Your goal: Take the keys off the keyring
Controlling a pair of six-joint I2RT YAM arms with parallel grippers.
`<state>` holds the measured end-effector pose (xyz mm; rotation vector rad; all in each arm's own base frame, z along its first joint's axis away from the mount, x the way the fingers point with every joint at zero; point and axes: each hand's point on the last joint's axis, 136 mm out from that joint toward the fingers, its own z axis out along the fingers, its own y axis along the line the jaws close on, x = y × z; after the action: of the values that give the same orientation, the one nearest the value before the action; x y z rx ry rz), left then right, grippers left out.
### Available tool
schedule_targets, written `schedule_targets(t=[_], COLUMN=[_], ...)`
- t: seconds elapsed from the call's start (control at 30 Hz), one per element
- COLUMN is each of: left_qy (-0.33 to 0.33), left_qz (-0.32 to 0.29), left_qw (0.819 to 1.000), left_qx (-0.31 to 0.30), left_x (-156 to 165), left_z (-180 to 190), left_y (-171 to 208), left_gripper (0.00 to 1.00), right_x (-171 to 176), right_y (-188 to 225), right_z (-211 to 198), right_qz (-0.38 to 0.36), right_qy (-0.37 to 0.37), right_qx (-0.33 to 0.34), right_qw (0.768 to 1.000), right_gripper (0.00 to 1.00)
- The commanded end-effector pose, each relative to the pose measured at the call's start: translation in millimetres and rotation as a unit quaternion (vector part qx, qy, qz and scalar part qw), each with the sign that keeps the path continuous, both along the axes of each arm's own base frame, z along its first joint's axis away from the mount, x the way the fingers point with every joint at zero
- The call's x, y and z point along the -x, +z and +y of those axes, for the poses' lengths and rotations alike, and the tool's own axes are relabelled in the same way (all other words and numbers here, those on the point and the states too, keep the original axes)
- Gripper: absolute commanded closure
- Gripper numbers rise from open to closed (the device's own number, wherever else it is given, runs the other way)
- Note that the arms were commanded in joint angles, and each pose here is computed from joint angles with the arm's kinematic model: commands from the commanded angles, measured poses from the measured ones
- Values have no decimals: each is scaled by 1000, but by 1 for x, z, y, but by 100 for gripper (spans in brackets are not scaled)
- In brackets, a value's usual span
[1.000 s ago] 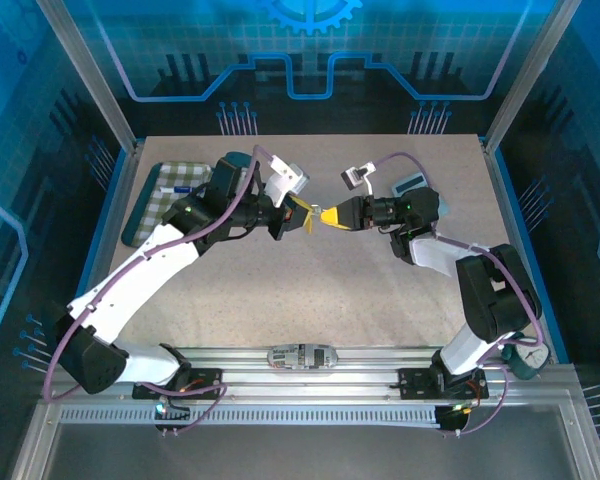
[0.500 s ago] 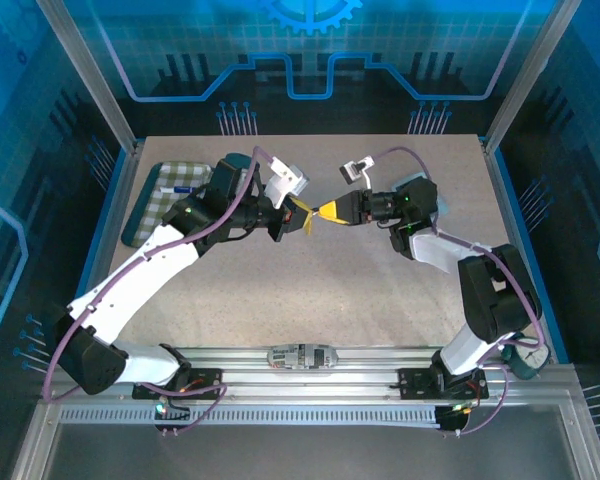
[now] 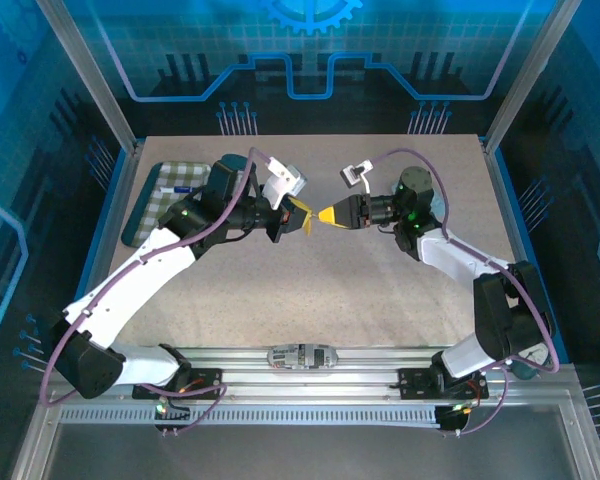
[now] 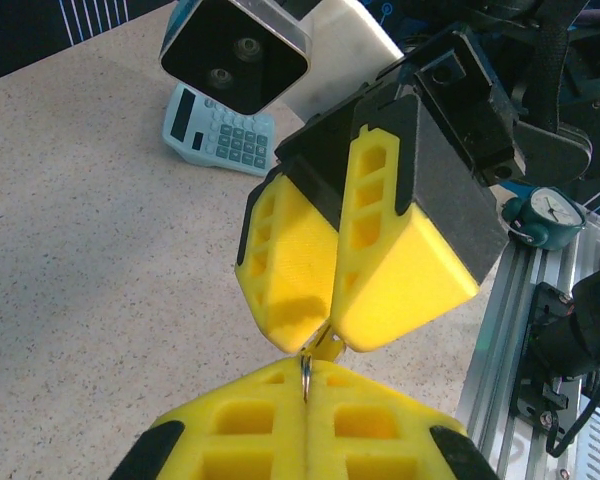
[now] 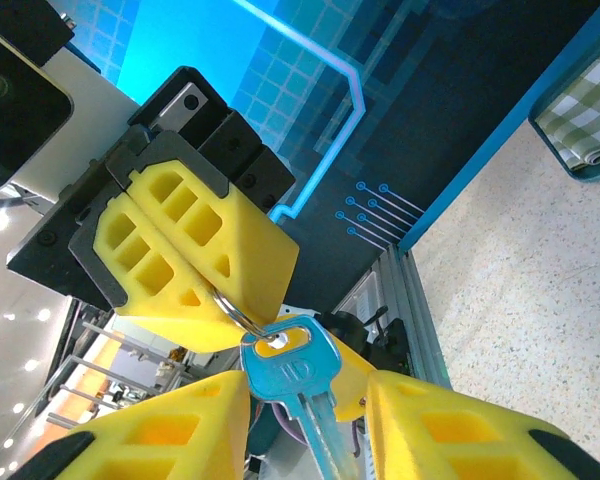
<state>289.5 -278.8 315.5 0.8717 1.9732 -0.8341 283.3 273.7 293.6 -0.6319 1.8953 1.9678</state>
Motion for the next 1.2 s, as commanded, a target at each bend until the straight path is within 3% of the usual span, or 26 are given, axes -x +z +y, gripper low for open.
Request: schedule_targets(t=[0.0, 0.43, 0.7, 0.93, 1.03, 1.17], left_qy=[-7, -1, -5, -18, -27, -40], left_qz=[-16, -14, -9, 5, 10, 15], left_qw=[1000, 1000, 1000, 999, 999, 997], left_qx=[14, 11, 18, 33, 44, 62], left_x=[4, 2, 4, 10, 14, 20], left_z=[1, 2, 0, -3, -5, -8], left_y=[11, 9, 12, 16, 21, 30], left_gripper=[100, 100, 100, 100, 100, 100], right_x=[7, 16, 18, 16, 20, 23], right_y=[11, 11, 6, 12, 19, 23], right_z=[7, 12, 11, 10, 14, 15], right_qz=[-24, -38, -76, -115, -130, -139], right_qy=[14, 23, -17, -45, -40, -32], right_qx=[-9, -7, 29, 26, 13, -4], right_qw=[1000, 999, 997, 992, 991, 990], right_gripper=[59, 58, 52, 48, 40, 40])
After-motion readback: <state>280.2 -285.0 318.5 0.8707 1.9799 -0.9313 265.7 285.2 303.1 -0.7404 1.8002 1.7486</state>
